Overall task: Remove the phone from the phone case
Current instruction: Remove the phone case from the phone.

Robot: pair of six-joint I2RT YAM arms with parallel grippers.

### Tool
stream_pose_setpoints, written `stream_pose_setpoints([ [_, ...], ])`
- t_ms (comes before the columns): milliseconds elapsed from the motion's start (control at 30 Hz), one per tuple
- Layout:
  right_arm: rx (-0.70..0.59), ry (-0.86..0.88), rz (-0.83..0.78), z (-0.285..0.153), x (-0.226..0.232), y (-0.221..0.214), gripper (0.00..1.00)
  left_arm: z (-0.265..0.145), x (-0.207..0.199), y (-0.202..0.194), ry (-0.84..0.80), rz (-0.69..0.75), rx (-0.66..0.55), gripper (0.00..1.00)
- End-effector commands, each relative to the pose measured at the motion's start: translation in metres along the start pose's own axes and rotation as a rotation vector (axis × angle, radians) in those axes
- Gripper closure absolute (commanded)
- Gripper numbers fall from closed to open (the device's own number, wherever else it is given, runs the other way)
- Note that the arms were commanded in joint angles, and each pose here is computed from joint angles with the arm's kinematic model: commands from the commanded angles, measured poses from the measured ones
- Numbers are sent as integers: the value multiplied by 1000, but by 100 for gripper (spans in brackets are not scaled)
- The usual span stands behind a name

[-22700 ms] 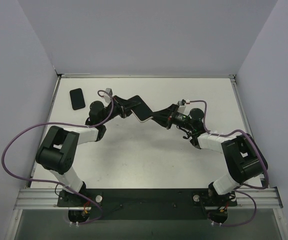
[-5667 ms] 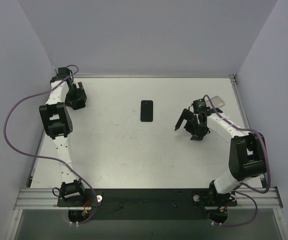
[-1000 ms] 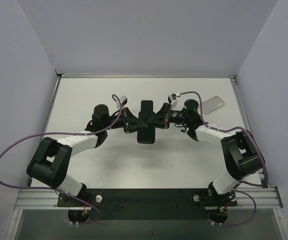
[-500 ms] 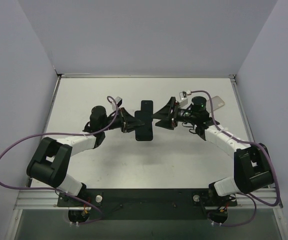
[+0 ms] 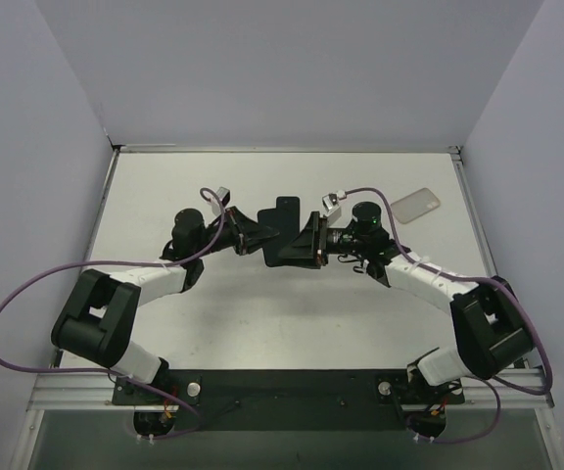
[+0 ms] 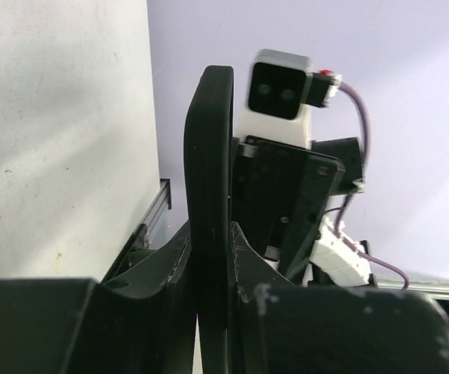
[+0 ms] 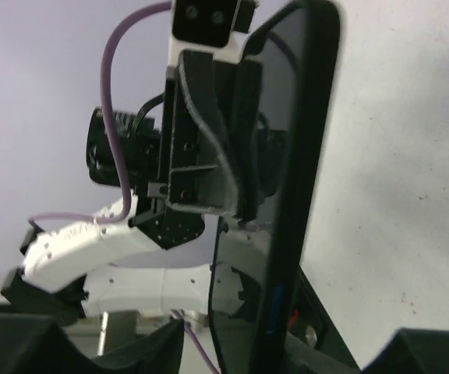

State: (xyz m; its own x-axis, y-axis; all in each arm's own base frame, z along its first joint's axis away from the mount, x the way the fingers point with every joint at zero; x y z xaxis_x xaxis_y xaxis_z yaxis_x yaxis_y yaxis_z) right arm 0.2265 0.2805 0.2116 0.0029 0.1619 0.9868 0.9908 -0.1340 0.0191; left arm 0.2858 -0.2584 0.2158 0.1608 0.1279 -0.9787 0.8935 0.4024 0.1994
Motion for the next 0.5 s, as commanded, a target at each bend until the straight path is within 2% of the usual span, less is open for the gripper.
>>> stream_pose_setpoints([
  [0,-9,164,-13,4,26,5,67,-6,-36,10,-119,100,-73,100],
  [33,-9,171,9,6,23,8,76,-7,-39,10,-127,105,-81,100],
  [67,-4,186,63,7,24,9,81,-9,-41,9,-132,110,-82,100],
  [100,-6,226,46,9,26,11,85,-9,-41,9,-130,109,-86,100],
  [133,-6,243,68,9,27,13,96,-10,-40,8,-124,110,-87,100],
  [167,-7,262,81,10,28,14,100,-12,-43,8,-130,116,-90,100],
  [367,-1,368,157,11,28,20,100,-19,-49,7,-142,130,-107,100],
  [400,5,374,146,11,28,18,100,-20,-50,8,-141,129,-115,97],
  [467,20,364,123,11,29,14,100,-22,-51,10,-147,125,-124,74],
])
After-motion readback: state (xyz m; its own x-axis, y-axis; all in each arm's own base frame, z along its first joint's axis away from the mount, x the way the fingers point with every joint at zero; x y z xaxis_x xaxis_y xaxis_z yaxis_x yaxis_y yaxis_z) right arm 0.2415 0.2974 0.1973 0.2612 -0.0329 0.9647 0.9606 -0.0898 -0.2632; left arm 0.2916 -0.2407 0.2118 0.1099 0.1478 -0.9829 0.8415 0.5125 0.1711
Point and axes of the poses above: each gripper's point midway between its finger pads, its own z axis out along the fingers, its own x axis along the line the jaws close on, y = z × x, the point moved 3 cm from there along -z, back along the fingers, and after that the axes turned 11 degrees about z, right-handed, at the moved point
